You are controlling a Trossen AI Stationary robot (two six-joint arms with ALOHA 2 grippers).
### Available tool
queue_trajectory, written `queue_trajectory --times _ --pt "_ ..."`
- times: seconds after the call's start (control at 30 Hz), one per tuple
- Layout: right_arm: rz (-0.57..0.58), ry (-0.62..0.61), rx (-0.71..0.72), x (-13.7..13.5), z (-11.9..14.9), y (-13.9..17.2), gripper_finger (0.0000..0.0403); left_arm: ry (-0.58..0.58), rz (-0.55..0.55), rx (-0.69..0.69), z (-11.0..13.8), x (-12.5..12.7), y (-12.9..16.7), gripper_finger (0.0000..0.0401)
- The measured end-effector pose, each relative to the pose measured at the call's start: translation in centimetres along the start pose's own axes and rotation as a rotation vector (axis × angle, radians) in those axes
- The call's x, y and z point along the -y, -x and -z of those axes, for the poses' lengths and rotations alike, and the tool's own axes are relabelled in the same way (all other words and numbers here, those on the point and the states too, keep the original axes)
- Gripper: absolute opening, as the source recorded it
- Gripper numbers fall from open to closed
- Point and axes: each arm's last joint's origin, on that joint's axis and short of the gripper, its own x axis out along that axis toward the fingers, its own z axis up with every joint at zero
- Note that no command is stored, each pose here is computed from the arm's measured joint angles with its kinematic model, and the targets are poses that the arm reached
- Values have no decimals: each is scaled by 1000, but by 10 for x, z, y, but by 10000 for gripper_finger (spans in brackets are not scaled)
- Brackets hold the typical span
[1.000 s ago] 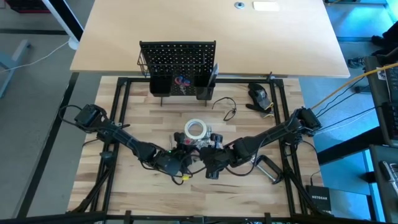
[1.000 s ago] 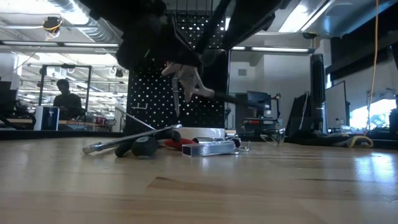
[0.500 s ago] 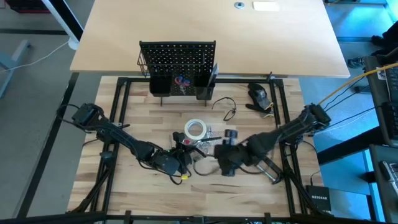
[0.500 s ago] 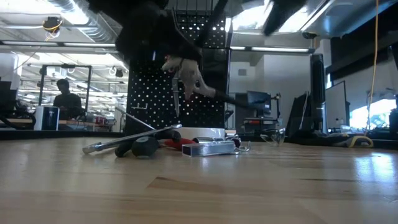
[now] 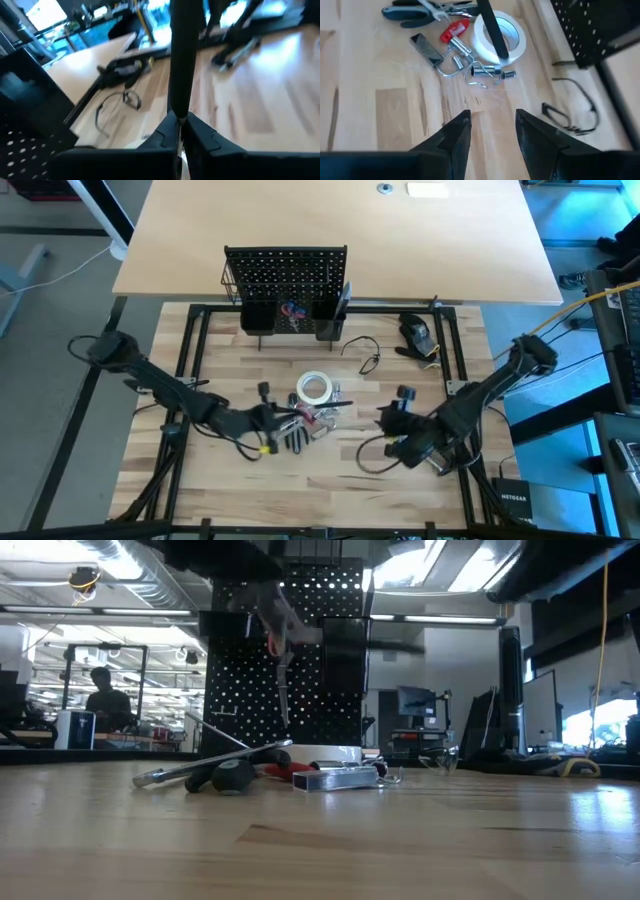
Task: Hang tools onto peg board
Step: Put the black slip-joint pliers into the right black bin on the peg board
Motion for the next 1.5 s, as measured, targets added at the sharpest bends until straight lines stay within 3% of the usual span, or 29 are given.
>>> queue_trajectory --times 0.13,0.27,0.4,0.5,0.7,1.07,1.23,1.33,1.5 --pt "-65 -128 133 8 28 -16 156 104 45 117 1 -15 18 2" --pt "-151 -196 304 6 36 -35 156 199 110 254 4 -22 28 2" --pt "-223 -215 464 5 25 -48 156 253 197 344 4 -26 29 2" --pt "-229 -215 573 7 10 -52 156 274 230 348 6 -26 25 2" --pt "-350 -202 762 14 -12 -56 156 297 245 324 11 -25 16 2" --pt "-337 -169 803 21 -19 -68 156 338 270 321 16 -25 4 2" --pt "-372 -18 894 16 -34 -41 156 348 281 338 13 -25 8 2" --pt "-355 106 871 12 -34 -25 156 363 299 382 6 -27 17 2" --pt "-314 158 818 7 -29 -1 156 353 355 453 -6 -29 35 3"
